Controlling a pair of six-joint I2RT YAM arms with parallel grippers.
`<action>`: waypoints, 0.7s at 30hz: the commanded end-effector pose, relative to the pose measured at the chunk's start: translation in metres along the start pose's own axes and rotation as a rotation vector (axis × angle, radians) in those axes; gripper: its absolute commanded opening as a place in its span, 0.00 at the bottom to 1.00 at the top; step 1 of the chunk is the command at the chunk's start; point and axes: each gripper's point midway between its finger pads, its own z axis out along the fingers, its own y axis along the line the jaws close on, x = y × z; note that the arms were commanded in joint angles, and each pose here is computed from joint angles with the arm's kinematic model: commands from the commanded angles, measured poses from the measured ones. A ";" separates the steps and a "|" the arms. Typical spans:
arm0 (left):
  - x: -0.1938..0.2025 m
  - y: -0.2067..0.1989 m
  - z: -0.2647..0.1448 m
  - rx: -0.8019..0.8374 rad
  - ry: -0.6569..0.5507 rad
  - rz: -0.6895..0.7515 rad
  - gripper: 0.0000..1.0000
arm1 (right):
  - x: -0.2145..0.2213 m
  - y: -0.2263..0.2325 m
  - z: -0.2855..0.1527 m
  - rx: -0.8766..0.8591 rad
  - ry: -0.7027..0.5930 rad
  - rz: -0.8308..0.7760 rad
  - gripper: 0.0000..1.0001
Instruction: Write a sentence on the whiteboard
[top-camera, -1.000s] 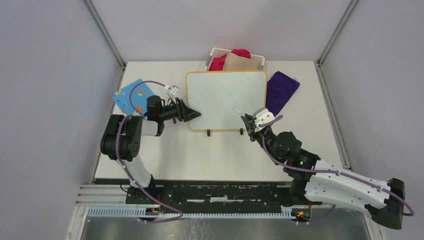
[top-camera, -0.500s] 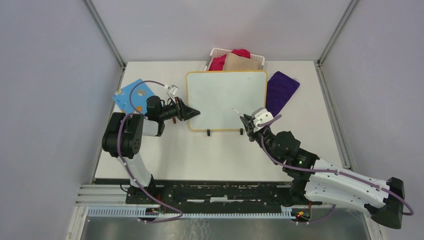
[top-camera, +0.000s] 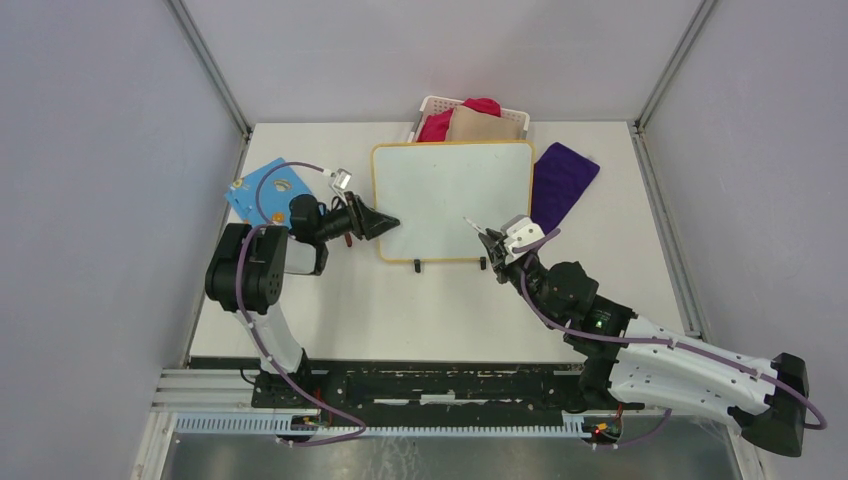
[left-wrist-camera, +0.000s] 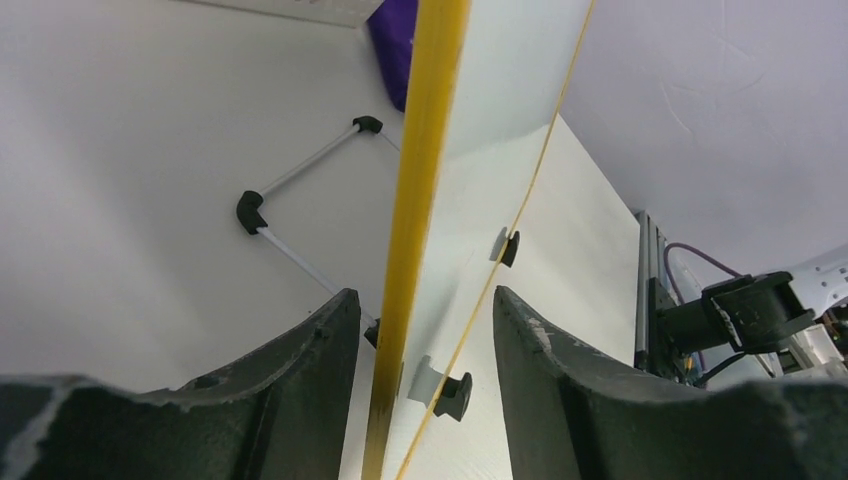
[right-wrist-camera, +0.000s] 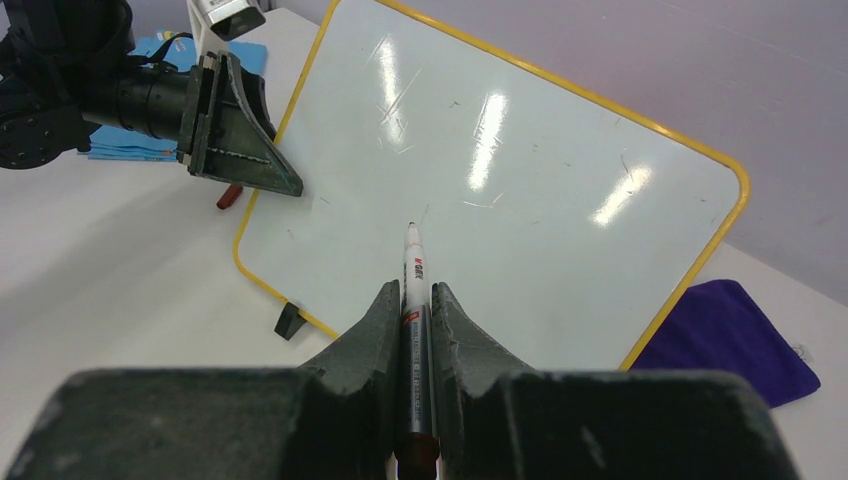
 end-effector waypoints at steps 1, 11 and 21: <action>-0.030 -0.008 -0.008 0.041 -0.126 0.004 0.59 | -0.031 -0.004 0.001 0.008 -0.070 0.051 0.00; -0.026 -0.008 -0.006 0.067 -0.119 -0.015 0.56 | -0.029 -0.003 0.003 0.007 -0.062 0.048 0.00; -0.004 -0.003 0.003 0.047 -0.029 -0.028 0.53 | -0.028 0.000 0.005 0.001 -0.059 0.049 0.00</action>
